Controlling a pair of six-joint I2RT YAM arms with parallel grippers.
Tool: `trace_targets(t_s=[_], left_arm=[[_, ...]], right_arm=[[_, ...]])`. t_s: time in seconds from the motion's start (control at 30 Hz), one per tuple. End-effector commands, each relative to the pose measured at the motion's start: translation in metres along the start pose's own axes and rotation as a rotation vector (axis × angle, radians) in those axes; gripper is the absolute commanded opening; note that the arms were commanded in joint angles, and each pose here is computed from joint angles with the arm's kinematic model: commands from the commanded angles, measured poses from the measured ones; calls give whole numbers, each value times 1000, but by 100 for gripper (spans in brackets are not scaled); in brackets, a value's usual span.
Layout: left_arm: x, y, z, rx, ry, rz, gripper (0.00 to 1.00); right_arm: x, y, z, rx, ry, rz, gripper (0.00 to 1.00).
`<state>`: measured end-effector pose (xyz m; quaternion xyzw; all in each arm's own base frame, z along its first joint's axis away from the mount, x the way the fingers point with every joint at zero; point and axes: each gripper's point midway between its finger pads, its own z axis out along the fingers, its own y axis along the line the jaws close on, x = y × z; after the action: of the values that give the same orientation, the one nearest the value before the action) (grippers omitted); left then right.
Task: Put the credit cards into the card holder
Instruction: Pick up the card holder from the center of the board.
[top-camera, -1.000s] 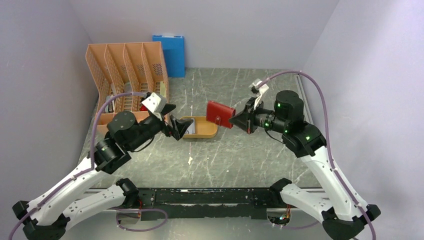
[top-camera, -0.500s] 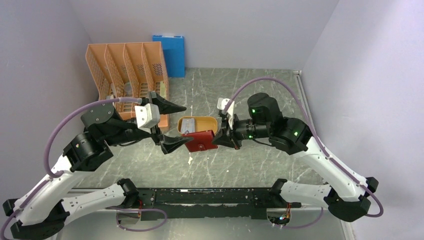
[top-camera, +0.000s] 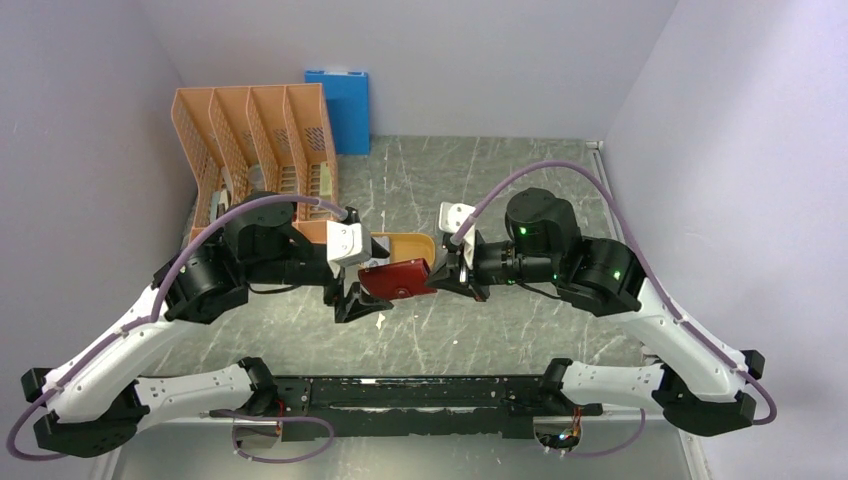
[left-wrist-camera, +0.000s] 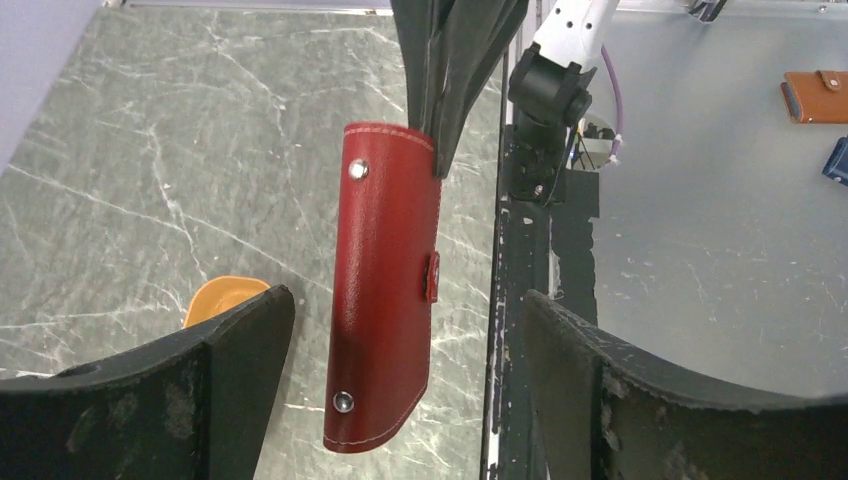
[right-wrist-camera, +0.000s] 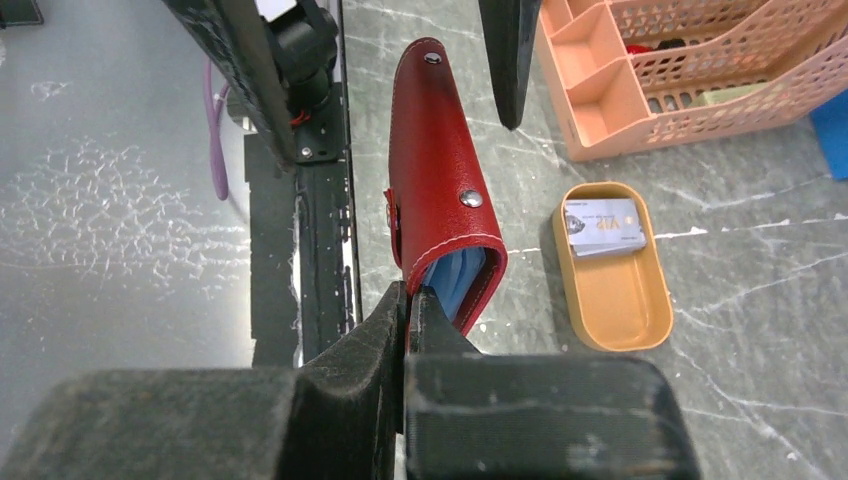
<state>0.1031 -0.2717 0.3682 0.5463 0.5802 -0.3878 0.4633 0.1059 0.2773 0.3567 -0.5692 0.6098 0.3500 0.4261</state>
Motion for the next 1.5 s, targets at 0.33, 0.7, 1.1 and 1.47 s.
trace_targets(t_s=[0.33,0.7,1.1,1.47], left_arm=[[10,-25,4,134,14,-28,70],[-7,-14,3,85,-6,-19,85],[-14,-23,5,150,-25,-15,63],[-28,-29,0,179,-68,-3,59]], right_arm=[[-14,10,-16,-11,-57,-60,0],[-16,17,-20,-32,-67,-72,0],[-18,20,-27,-36,-85,-78,0],[-19,21,-27,-37,-90,-81,0]])
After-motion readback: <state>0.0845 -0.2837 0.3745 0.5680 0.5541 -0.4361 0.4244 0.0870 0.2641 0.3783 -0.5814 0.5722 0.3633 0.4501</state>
